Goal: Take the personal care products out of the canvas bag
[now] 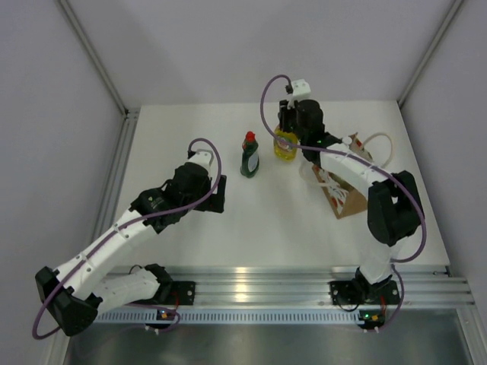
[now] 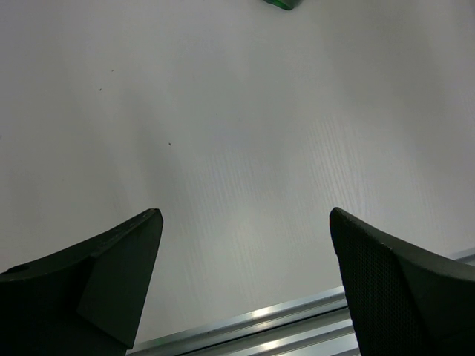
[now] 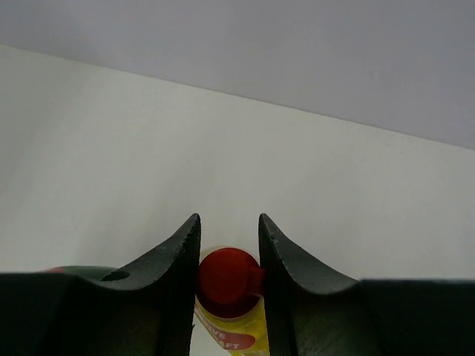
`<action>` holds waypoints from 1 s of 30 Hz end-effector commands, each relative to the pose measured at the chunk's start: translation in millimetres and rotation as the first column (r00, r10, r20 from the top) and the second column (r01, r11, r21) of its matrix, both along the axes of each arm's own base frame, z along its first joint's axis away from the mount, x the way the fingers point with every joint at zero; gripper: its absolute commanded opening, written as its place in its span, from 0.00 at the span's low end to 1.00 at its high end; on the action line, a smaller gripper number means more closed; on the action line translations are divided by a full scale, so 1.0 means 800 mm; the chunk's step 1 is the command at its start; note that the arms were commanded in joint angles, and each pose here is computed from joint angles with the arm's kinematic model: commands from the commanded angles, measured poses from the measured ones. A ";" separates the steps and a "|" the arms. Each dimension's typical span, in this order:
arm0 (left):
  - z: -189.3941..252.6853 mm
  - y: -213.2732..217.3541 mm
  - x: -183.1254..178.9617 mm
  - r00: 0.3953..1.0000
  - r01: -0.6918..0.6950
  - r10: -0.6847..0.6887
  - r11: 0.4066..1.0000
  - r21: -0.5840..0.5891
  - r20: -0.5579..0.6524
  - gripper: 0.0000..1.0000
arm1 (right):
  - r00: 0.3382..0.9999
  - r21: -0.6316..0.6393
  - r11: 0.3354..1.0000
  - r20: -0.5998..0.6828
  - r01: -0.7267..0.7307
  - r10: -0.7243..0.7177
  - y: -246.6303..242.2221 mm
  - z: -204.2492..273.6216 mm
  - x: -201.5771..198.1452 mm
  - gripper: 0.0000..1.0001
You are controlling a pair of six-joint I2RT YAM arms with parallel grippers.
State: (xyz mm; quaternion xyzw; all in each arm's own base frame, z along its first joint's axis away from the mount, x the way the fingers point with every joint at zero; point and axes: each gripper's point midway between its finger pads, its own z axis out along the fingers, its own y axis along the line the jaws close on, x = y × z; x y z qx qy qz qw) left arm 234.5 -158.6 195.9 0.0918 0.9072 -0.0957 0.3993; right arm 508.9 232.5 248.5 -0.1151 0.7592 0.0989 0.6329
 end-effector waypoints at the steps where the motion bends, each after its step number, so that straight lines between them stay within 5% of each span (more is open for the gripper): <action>1: 0.009 -0.005 0.006 0.999 0.009 -0.008 1.000 -0.021 0.038 0.98 | 0.962 0.175 0.984 0.271 -0.037 -0.012 0.020 0.109 0.003 0.00; 10: 0.009 -0.006 0.005 0.999 0.014 -0.013 1.000 -0.026 0.037 0.98 | 0.971 0.165 0.985 0.240 -0.041 0.001 0.030 0.067 -0.005 0.01; 11: 0.011 -0.006 0.005 0.999 0.014 -0.013 1.000 -0.028 0.040 0.98 | 0.970 0.168 0.985 0.243 -0.032 -0.010 0.026 0.064 -0.008 0.11; 15: 0.011 -0.006 0.005 0.999 0.016 -0.015 0.999 -0.029 0.039 0.98 | 0.972 0.163 0.986 0.236 -0.030 -0.009 0.023 0.053 -0.013 0.18; 21: 0.010 -0.008 0.004 0.999 0.020 -0.018 0.999 -0.032 0.033 0.98 | 0.973 0.156 0.987 0.230 -0.030 -0.006 0.018 0.055 -0.023 0.80; 30: 0.038 -0.028 -0.002 0.999 0.024 -0.018 0.984 -0.174 0.034 0.98 | 0.980 0.124 0.991 0.185 0.045 -0.067 -0.032 0.104 -0.058 0.79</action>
